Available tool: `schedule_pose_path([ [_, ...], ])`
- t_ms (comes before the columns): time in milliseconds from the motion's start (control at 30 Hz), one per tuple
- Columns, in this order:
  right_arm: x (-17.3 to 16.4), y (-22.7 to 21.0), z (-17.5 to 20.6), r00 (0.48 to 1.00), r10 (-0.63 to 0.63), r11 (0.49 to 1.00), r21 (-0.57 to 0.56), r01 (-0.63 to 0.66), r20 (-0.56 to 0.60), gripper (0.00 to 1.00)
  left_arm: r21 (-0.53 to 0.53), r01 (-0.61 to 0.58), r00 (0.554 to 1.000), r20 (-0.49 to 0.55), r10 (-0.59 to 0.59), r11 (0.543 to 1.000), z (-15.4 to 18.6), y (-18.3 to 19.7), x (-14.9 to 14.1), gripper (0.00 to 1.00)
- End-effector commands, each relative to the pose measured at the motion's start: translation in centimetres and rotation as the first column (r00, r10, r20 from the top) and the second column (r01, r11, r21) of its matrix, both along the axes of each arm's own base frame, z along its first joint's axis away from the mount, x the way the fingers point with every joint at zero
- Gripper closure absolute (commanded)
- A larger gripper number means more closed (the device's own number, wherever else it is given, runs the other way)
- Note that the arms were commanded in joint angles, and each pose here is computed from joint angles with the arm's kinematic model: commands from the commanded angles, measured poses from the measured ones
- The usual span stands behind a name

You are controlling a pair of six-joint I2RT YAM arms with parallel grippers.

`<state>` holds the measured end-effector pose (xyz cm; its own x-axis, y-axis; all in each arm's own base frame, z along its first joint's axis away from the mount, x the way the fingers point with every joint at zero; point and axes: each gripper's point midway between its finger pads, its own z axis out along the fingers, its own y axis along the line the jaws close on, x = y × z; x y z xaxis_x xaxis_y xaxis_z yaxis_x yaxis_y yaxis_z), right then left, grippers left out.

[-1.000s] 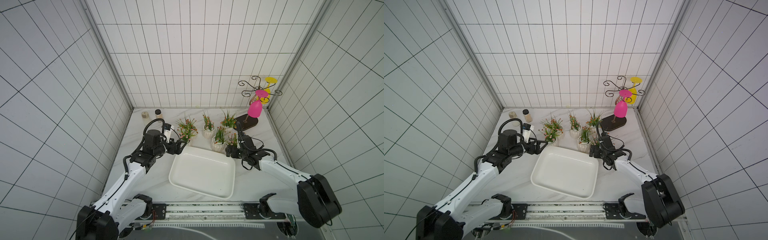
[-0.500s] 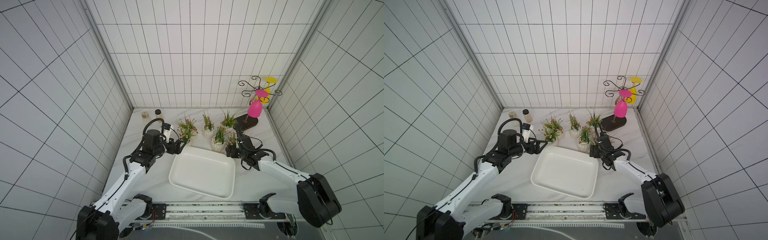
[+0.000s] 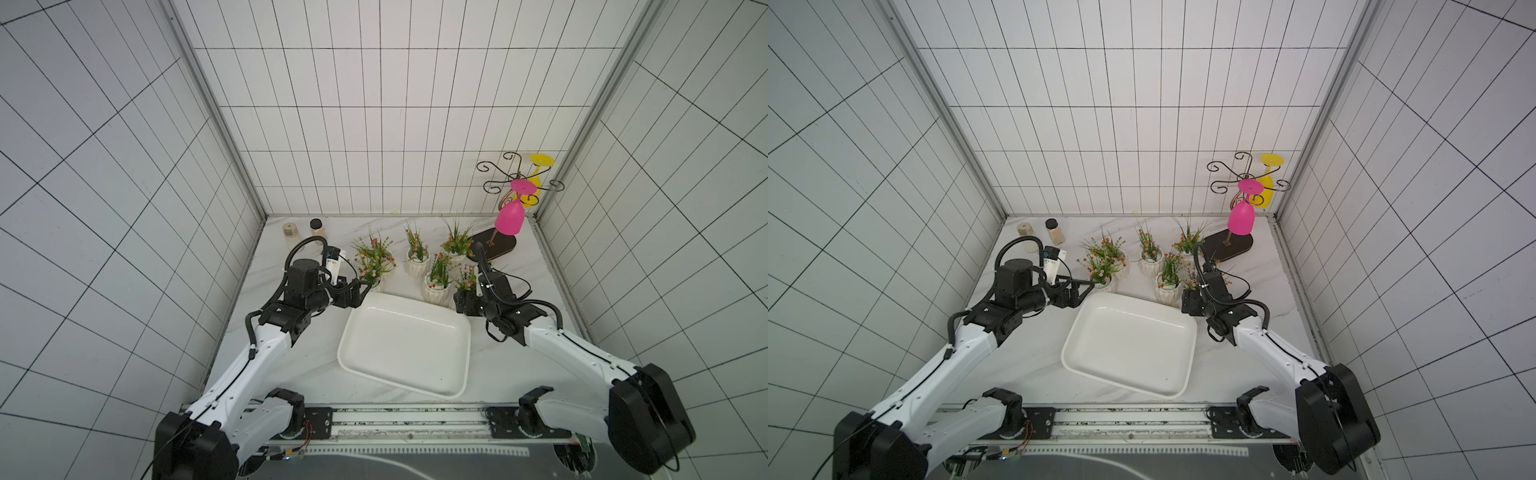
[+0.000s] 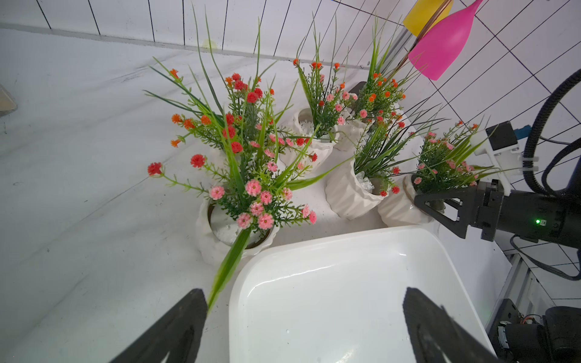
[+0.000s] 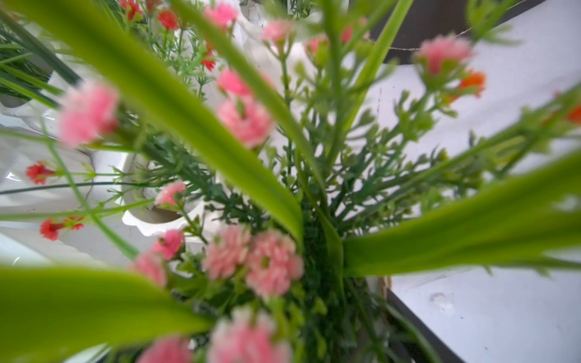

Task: Put the potted gypsophila into the storage box
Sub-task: Pick up the baby's breath potted plant from the center of the board.

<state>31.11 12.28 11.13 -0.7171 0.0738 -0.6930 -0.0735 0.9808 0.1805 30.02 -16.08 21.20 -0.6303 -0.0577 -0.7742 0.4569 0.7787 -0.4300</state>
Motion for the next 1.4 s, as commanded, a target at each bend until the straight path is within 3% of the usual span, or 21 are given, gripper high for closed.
schedule_pose_path([
  [0, -0.2, 0.0, 0.8, 0.999, 0.01, 1.0, -0.001, -0.009, 0.037, 0.2, -0.009, 0.003, 1.0, -0.003, -0.003, 1.0, -0.3, 0.0, 0.1, 0.03],
  [933, -2.7, -1.2, 8.0, 0.988, 0.055, 0.998, -0.007, -0.055, 0.143, 0.21, -0.018, -0.005, 1.0, -0.01, 0.005, 1.0, -0.3, 0.3, 0.2, 0.03],
  [1367, -4.1, 0.3, 11.3, 0.963, 0.18, 0.982, 0.018, -0.188, 0.201, 0.21, -0.022, -0.004, 1.0, -0.014, 0.004, 1.0, -0.3, 0.3, 0.2, 0.03],
])
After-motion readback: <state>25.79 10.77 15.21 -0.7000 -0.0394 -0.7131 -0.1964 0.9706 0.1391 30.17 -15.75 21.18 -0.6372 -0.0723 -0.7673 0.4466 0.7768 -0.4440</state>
